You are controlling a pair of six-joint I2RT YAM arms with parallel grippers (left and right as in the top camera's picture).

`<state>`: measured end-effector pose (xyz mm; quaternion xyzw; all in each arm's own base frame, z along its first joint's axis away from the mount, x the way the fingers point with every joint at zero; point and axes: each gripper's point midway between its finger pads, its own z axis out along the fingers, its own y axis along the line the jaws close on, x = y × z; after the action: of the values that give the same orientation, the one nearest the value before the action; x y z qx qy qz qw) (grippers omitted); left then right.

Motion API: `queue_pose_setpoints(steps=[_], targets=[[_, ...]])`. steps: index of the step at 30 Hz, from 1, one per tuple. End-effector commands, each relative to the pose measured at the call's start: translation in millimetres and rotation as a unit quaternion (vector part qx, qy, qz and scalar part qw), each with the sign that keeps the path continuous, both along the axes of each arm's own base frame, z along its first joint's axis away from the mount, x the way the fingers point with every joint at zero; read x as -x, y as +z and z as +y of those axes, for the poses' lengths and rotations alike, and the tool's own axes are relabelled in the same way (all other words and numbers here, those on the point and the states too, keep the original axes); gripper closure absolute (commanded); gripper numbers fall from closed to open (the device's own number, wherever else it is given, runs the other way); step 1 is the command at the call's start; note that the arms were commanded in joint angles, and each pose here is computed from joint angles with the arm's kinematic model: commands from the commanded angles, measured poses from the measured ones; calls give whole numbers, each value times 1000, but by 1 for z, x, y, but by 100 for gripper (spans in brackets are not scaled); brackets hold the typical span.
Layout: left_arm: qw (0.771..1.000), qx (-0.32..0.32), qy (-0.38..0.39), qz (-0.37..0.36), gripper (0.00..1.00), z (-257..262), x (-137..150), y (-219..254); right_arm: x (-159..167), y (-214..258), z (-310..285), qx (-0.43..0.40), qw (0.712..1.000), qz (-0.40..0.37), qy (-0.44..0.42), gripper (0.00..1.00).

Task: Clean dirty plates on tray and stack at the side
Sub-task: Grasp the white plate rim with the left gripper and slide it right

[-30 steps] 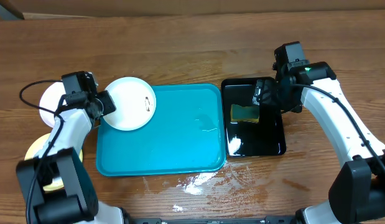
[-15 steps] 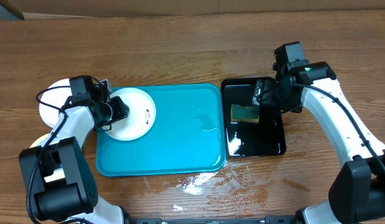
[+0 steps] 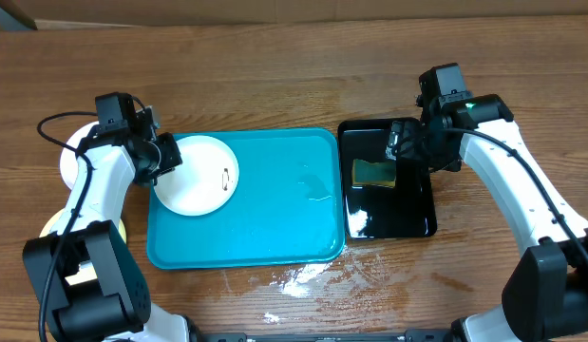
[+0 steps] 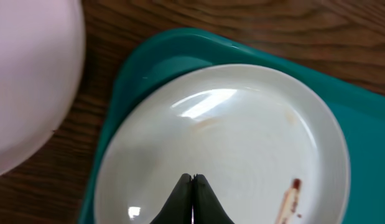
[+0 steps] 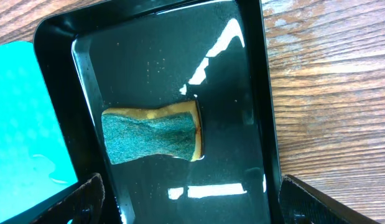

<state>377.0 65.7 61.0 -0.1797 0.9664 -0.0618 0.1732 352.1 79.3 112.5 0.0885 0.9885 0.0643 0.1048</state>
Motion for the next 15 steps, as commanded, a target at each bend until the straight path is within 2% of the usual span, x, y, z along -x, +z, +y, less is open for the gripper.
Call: queue_pose_setpoints(steps=[1,11,13,15], targets=[[995,-84,48,14,91,33,3,-1,-1,6,-1,-1,1000,-7,-2,9],[994,-96,33,36,81,38,9,-16,0,6,-1,-2,1000,-6,-2,9],[993,-104,14,51,74,39,11,-25,0,6,-1,-1,1000,-4,-2,9],[993,-102,1,65,71,38,13,-35,0,6,-1,-1,1000,-5,-2,9]])
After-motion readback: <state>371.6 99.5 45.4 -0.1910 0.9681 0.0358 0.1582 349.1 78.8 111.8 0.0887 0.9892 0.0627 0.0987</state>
